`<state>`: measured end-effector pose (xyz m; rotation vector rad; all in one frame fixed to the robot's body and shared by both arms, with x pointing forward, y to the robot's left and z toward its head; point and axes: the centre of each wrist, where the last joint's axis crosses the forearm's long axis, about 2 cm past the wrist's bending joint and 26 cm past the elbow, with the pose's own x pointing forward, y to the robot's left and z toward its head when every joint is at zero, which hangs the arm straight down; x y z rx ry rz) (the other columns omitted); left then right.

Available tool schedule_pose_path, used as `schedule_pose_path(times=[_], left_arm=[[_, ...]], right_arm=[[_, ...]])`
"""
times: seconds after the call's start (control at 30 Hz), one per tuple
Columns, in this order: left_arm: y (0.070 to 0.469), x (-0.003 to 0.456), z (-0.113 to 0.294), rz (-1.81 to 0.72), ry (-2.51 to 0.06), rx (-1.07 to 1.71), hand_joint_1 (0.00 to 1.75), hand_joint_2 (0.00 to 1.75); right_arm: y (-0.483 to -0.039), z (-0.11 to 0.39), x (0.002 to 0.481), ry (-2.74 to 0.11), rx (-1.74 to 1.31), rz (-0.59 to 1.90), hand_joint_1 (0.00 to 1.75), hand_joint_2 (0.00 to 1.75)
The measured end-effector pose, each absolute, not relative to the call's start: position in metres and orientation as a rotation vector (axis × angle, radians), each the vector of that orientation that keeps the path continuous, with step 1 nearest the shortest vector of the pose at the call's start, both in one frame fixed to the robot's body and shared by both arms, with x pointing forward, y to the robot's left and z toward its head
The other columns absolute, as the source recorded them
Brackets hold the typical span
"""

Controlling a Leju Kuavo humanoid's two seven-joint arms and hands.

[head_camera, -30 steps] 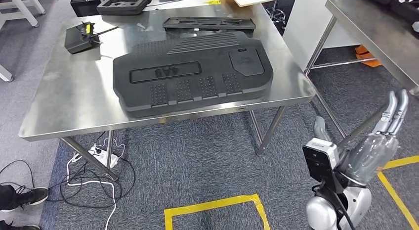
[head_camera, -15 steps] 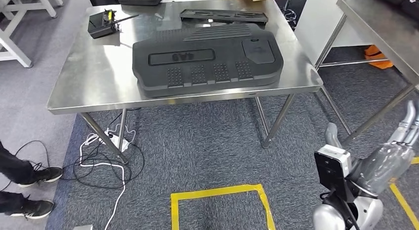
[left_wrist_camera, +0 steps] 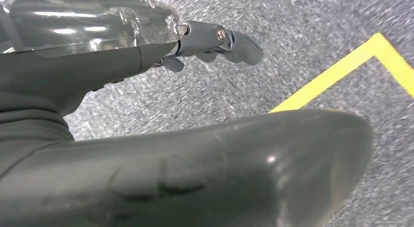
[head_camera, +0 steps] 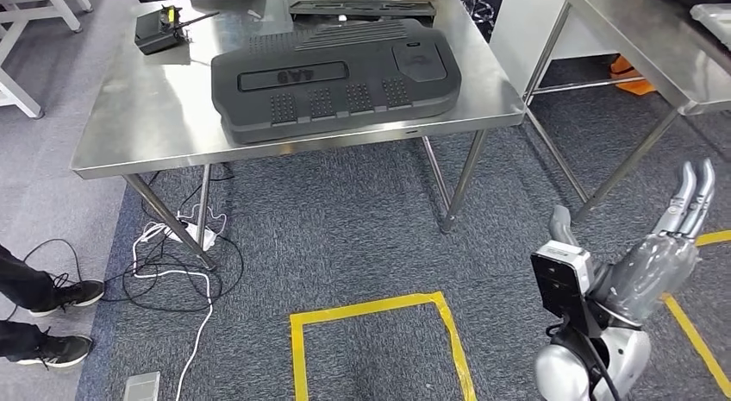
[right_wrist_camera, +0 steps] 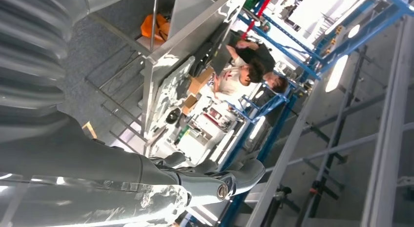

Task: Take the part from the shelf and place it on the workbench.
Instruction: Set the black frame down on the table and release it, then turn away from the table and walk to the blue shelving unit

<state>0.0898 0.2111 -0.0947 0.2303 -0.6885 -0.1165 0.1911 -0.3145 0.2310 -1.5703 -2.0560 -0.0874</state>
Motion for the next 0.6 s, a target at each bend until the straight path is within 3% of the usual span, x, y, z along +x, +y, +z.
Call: schedule_pose_path(times=[0.6], left_arm=[[0.2108, 0.0888, -0.0948, -0.120, -0.691, 0.227, 0.00, 0.00]], right_arm=[[-0.3147, 0.2292, 0.1873, -2.015, -1.580, -0.079, 0.00, 1.75]])
